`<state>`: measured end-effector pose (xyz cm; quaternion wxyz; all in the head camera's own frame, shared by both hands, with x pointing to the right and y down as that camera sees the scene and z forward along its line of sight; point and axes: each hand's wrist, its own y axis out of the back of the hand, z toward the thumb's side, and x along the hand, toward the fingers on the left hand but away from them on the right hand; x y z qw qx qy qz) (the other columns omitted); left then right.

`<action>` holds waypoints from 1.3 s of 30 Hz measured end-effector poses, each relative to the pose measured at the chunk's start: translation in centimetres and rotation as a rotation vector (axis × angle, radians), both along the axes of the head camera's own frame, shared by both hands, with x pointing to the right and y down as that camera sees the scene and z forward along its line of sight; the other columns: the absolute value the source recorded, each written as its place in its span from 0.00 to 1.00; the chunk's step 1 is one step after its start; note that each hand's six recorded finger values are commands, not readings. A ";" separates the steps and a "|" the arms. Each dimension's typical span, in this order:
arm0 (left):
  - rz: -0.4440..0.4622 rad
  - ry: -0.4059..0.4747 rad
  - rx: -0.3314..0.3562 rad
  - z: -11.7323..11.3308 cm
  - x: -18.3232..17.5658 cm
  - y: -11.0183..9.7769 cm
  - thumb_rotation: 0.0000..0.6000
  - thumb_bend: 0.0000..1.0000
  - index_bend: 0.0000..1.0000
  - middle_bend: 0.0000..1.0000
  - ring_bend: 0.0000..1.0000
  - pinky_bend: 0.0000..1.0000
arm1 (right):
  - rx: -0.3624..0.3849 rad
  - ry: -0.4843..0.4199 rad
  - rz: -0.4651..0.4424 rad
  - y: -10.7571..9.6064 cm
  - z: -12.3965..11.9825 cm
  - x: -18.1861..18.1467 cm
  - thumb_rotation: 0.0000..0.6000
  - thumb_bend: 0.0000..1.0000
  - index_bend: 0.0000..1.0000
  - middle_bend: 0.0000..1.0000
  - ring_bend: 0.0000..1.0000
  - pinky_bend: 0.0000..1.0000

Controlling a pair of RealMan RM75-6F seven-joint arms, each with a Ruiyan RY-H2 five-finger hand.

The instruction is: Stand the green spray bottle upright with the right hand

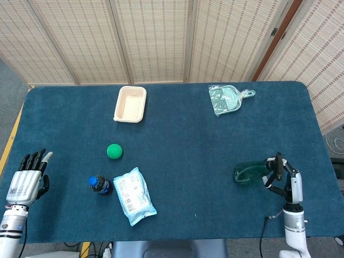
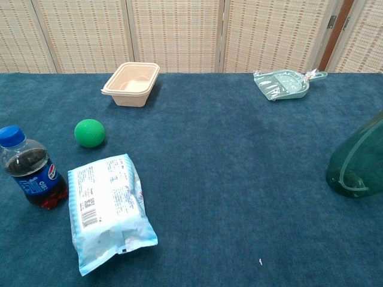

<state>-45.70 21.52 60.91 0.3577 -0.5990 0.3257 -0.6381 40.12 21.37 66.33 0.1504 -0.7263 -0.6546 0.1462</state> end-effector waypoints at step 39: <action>0.000 -0.004 -0.005 0.1 -0.2 0.0 1.00 0.70 0.00 0.00 0.00 0.00 | -0.011 0.009 0.006 -0.2 0.1 0.5 1.00 0.21 0.31 0.40 0.42 0.44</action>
